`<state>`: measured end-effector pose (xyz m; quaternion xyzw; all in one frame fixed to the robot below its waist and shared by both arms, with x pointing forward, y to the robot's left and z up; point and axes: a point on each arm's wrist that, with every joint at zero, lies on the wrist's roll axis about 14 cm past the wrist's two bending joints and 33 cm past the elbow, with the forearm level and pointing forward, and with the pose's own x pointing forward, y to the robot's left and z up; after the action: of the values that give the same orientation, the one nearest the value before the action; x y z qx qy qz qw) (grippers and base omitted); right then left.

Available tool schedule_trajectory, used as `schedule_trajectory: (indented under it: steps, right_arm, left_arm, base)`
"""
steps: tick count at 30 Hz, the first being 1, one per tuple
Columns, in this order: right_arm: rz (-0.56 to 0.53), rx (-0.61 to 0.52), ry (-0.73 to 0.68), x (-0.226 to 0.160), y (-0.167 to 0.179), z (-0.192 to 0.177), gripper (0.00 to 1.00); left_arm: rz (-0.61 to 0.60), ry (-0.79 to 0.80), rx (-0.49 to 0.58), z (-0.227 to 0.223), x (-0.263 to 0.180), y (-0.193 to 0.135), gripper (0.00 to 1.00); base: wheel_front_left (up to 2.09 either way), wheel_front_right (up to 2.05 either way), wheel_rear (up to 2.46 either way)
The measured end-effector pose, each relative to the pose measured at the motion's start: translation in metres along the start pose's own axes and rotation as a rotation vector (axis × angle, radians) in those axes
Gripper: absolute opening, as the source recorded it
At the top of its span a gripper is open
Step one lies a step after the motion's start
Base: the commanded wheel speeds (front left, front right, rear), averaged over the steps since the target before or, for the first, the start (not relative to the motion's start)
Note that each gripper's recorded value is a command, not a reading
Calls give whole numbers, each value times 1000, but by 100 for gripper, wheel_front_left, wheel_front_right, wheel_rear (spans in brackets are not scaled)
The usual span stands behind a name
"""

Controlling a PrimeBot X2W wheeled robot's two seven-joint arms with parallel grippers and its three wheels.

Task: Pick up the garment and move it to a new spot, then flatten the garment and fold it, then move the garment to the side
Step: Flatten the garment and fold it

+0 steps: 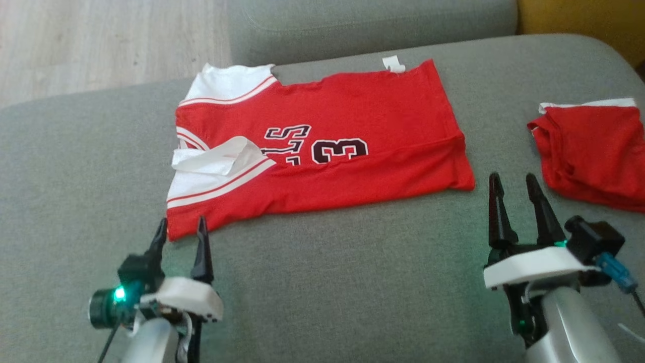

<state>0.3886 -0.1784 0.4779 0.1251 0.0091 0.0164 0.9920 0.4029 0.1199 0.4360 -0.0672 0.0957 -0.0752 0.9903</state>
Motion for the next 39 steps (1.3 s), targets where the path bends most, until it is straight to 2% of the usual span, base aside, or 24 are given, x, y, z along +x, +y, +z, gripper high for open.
schedule_trajectory:
  steps: [7,12,18,19,20,21,25,31,35,39]
  right_arm:
    - [0,17,-7,13,-1,1,100]
    - [-12,34,11,16,-5,-6,100]
    - [-21,46,0,19,-7,-3,100]
    - [-21,50,-1,19,-7,-2,100]
    - [-21,51,-2,19,-7,-2,100]
    - [-20,51,-2,19,-7,-2,100]
    - [-12,52,-2,20,-4,-2,100]
    - [-14,35,47,23,-5,-16,100]
    - [-47,9,121,29,-17,-32,100]
    - [-84,10,203,39,-27,-47,100]
  left_arm:
    - [106,184,71,-27,31,34,100]
    - [145,331,99,-57,37,48,100]
    - [97,435,123,-68,45,42,100]
    - [95,442,122,-68,45,42,81]
    - [90,445,121,-68,45,41,31]
    - [89,447,121,-68,45,41,0]
    - [74,432,98,-65,45,36,0]
    - [74,307,89,-46,49,36,0]
    - [47,154,88,-16,56,28,0]
    - [15,92,97,-2,57,17,0]
  base:
    - [0,0,0]
    - [0,0,0]
    - [0,0,0]
    - [0,0,0]
    - [0,0,0]
    - [0,0,0]
    - [0,0,0]
    - [0,0,0]
    - [0,0,0]
    - [0,0,0]
